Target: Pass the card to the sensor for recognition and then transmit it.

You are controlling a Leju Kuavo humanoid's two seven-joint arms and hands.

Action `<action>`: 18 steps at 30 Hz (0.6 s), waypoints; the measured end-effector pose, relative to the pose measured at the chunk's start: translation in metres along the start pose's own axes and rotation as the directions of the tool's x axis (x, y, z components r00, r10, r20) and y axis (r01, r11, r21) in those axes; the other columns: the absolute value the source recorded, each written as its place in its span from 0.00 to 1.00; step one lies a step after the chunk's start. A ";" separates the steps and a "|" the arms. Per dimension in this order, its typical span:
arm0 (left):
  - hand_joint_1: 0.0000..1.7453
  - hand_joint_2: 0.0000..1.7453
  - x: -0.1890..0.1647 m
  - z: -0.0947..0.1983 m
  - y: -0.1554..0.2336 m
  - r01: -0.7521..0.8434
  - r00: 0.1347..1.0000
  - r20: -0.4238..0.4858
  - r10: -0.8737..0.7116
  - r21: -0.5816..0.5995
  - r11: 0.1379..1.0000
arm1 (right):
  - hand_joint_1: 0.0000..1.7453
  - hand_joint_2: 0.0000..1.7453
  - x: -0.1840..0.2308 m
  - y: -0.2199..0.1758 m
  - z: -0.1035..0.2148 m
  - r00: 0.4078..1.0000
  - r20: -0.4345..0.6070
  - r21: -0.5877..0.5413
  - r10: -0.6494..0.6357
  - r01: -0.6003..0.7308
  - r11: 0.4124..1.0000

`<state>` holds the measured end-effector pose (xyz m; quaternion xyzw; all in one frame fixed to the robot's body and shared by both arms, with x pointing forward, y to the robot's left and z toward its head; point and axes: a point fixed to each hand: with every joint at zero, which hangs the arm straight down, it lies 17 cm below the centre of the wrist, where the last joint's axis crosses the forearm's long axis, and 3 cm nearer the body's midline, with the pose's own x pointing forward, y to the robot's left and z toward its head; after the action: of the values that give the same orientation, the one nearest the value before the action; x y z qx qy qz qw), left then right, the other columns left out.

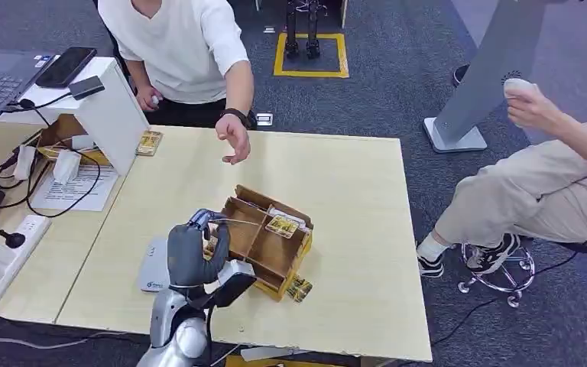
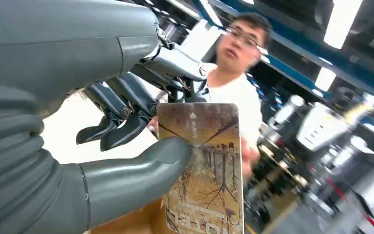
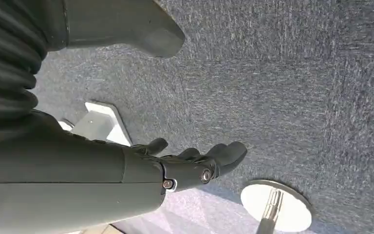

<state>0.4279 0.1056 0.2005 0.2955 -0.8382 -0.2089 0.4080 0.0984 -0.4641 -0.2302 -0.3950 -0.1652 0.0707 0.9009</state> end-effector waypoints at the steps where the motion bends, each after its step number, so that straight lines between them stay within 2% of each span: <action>1: 1.00 1.00 -0.004 -0.008 0.005 0.011 1.000 -0.014 -0.011 0.015 1.000 | 0.00 1.00 0.000 0.000 0.000 1.000 -0.001 0.000 0.002 -0.002 1.000; 5: 1.00 1.00 -0.018 -0.042 0.028 0.052 0.997 -0.054 -0.048 0.077 0.996 | 0.00 1.00 0.000 0.000 -0.001 1.000 -0.006 0.001 0.008 -0.008 1.000; 10: 1.00 1.00 -0.034 -0.074 0.046 0.033 0.991 -0.129 -0.017 0.129 0.991 | 0.00 1.00 0.003 -0.001 -0.002 1.000 -0.007 -0.001 0.009 -0.009 1.000; 18: 1.00 1.00 -0.057 -0.097 0.056 0.048 0.977 -0.213 -0.014 0.154 0.987 | 0.00 1.00 0.006 -0.001 -0.003 1.000 -0.010 -0.001 0.012 -0.012 1.000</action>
<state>0.5163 0.1749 0.2578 0.3604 -0.7994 -0.1157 0.4666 0.1054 -0.4655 -0.2295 -0.3968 -0.1582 0.0738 0.9012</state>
